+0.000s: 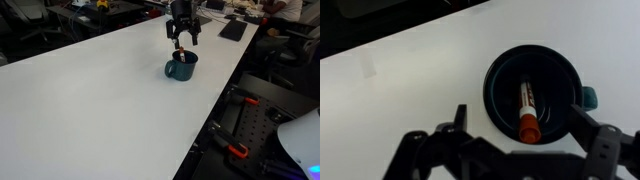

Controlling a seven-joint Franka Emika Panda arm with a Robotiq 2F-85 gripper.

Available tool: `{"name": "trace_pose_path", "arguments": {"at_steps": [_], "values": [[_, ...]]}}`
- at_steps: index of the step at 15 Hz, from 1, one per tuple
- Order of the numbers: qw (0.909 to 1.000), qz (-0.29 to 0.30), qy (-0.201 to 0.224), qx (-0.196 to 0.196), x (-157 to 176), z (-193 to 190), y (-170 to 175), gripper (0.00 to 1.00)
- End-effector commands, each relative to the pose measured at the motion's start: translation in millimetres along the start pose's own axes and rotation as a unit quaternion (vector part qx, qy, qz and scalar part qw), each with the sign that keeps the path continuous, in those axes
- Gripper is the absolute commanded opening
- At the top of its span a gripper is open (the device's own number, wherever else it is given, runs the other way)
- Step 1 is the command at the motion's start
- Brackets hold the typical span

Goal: Put the marker on the table

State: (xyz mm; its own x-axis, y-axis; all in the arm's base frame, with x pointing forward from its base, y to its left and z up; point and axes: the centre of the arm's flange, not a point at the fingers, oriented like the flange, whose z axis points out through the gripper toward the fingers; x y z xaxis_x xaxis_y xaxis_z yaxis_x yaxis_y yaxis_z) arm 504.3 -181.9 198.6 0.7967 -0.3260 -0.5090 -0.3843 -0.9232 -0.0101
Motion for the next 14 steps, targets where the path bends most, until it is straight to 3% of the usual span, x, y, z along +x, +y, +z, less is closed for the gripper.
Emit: {"name": "trace_pose_path", "arguments": {"at_steps": [1, 3, 6, 10, 11, 13, 14], "values": [[0.9999, 0.009, 0.010, 0.004, 10.7, -2.4, -1.6, 0.79], [0.9999, 0.009, 0.010, 0.003, 12.7, -1.6, -0.9, 0.70], [0.9999, 0.009, 0.010, 0.004, 13.7, -0.3, -0.1, 0.74], [0.9999, 0.011, 0.010, 0.006, 14.5, 0.5, 1.4, 0.66], [0.9999, 0.011, 0.010, 0.007, 14.6, 0.8, 2.3, 0.43], [0.9998, 0.013, 0.010, 0.009, 14.9, 1.0, 3.8, 0.38], [0.9998, 0.014, 0.009, 0.010, 15.2, 0.9, 4.8, 0.31]]}}
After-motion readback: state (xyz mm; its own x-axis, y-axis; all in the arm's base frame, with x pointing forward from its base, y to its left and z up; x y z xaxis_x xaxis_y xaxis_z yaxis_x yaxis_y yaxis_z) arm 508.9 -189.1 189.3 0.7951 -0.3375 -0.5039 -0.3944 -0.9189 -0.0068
